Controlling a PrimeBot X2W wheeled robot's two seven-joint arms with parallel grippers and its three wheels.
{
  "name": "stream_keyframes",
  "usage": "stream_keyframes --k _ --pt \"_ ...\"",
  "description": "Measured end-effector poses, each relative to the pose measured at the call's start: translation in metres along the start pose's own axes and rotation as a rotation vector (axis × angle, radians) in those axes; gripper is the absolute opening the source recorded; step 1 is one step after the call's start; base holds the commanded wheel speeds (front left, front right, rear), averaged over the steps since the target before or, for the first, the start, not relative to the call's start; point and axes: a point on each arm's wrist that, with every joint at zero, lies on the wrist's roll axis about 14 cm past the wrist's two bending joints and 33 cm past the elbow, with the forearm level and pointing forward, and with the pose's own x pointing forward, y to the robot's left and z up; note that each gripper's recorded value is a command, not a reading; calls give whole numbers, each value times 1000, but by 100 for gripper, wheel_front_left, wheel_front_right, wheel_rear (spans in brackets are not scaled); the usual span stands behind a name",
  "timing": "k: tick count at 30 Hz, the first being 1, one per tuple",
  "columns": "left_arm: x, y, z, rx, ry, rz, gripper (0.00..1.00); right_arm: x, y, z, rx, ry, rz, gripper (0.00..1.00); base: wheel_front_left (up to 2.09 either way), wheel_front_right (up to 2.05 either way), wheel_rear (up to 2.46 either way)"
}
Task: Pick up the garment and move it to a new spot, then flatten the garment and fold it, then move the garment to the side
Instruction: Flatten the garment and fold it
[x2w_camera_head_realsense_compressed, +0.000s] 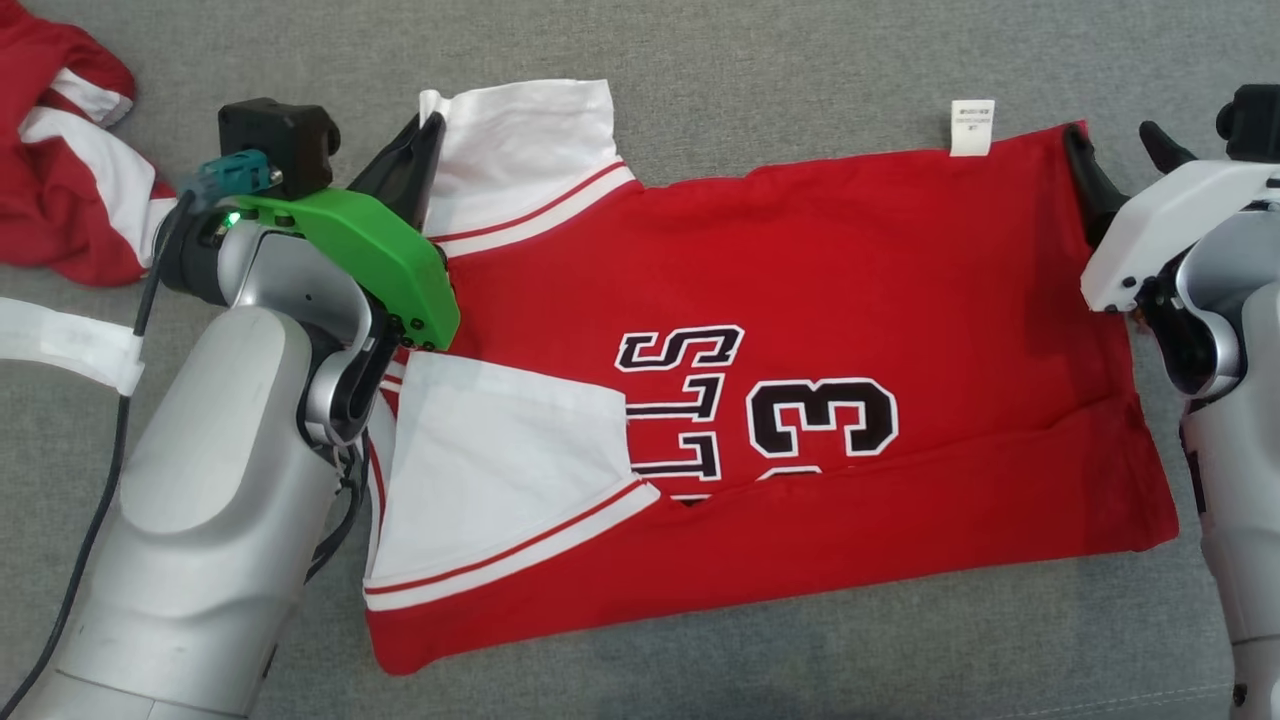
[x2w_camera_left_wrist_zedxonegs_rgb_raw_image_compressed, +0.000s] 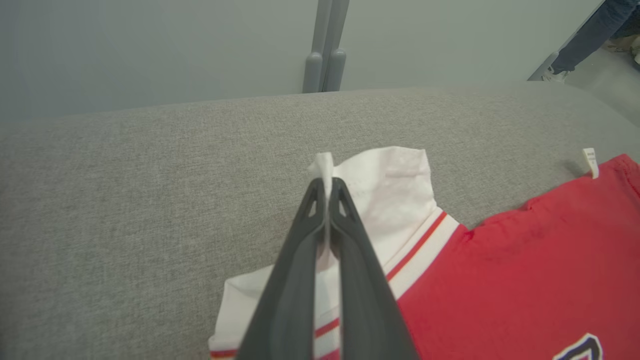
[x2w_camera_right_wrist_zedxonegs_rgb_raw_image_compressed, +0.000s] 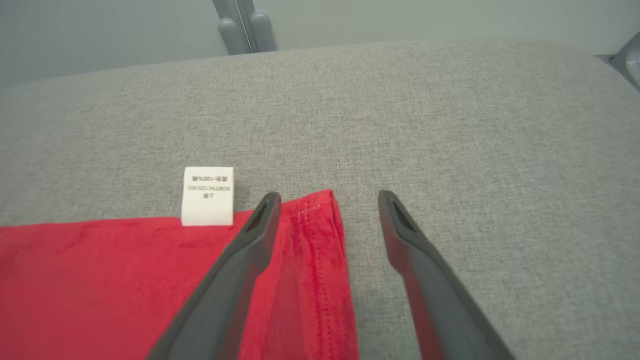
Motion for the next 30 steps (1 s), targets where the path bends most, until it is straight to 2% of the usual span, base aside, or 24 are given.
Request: stream_keyframes --k 13,14,15,16,19,20,21,30 --pt "-6 9 -6 -14 3 24 0 31 6 -29 10 134 19 100 0 0 0" --pt "-6 10 -7 -15 6 24 0 32 6 -30 11 137 19 88 0 0 0" --pt "-6 10 -7 -15 5 27 0 34 6 -30 11 140 20 56 0 0 0" --pt "-6 11 -7 -15 4 27 0 35 6 -29 9 142 22 43 0 0 0" --pt "-6 12 -8 -18 8 31 0 38 7 -29 2 142 27 18 0 0 0" --pt "-6 12 -9 -19 9 32 0 39 8 -29 1 141 30 5 0 0 0" --pt "-6 13 -10 -20 11 33 0 40 8 -29 -2 142 33 0 0 0 0" --pt "-11 8 3 -6 -32 19 0 36 8 -21 -54 115 46 0 0 0 0"
